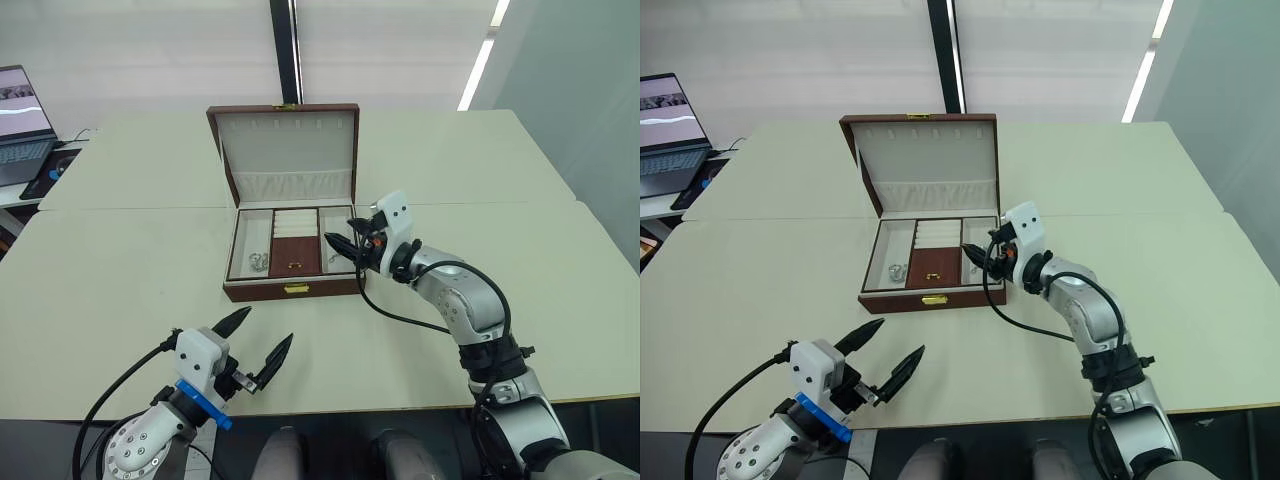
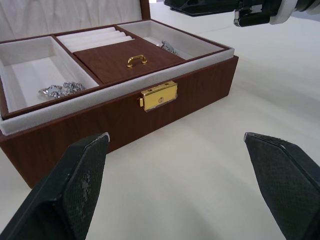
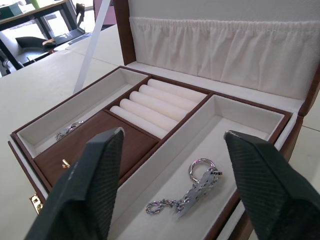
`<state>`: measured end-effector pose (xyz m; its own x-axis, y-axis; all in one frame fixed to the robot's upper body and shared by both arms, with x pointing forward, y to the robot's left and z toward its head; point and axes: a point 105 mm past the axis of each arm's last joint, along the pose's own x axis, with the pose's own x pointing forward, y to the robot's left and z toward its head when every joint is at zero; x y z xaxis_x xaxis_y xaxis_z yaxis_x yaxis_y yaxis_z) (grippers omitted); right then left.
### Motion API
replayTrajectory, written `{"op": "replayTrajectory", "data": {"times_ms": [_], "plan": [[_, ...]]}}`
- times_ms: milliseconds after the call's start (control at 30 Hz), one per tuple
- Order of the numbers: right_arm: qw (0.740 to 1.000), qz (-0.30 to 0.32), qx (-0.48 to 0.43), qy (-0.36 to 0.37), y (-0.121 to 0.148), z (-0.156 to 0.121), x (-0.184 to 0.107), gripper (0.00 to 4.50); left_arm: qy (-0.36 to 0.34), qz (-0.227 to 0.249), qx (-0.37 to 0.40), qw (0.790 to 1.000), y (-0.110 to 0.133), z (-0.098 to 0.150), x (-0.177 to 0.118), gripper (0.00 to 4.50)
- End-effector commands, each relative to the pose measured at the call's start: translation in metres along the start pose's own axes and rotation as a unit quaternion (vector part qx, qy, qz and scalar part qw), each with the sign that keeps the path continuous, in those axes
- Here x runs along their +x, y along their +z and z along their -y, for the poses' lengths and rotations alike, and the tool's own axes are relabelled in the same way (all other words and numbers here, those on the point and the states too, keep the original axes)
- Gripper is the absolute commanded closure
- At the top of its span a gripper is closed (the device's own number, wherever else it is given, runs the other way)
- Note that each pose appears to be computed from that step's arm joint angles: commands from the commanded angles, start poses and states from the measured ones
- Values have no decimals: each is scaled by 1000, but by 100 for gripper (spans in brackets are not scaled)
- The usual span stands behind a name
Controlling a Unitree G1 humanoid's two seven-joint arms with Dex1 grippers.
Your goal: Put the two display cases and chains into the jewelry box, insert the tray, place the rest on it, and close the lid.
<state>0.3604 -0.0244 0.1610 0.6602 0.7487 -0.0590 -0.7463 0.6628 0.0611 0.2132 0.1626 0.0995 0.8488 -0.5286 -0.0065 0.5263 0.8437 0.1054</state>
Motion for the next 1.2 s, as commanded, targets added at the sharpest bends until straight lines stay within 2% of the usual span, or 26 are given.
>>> {"op": "replayTrajectory", "data": {"times_ms": [33,167,300,433,567,767,1033,1167,1200], "plan": [[999,32,-11,8,16,-1,-7,2,0,3,-3,1000,3,-1,0,0],[999,35,-31,26,15,0,-14,2,3,-16,-19,1000,-3,-7,-1,0],[996,36,-60,47,15,20,-37,2,20,-50,-33,998,-11,-25,-11,0],[995,-6,-89,48,1,49,-65,2,50,-79,-30,995,-16,-59,-27,0],[993,-39,-105,36,-19,73,-83,2,90,-93,-7,992,-11,-105,-39,0],[993,-40,-112,19,-29,83,-82,2,124,-97,24,987,-2,-151,-42,0],[993,-29,-117,-14,-30,89,-73,2,144,-87,35,985,4,-168,-24,0],[992,-23,-125,-18,-29,85,-54,2,171,-77,45,981,6,-183,5,0],[991,-24,-129,-25,-29,87,-48,19,166,-72,42,983,7,-182,14,19]]}}
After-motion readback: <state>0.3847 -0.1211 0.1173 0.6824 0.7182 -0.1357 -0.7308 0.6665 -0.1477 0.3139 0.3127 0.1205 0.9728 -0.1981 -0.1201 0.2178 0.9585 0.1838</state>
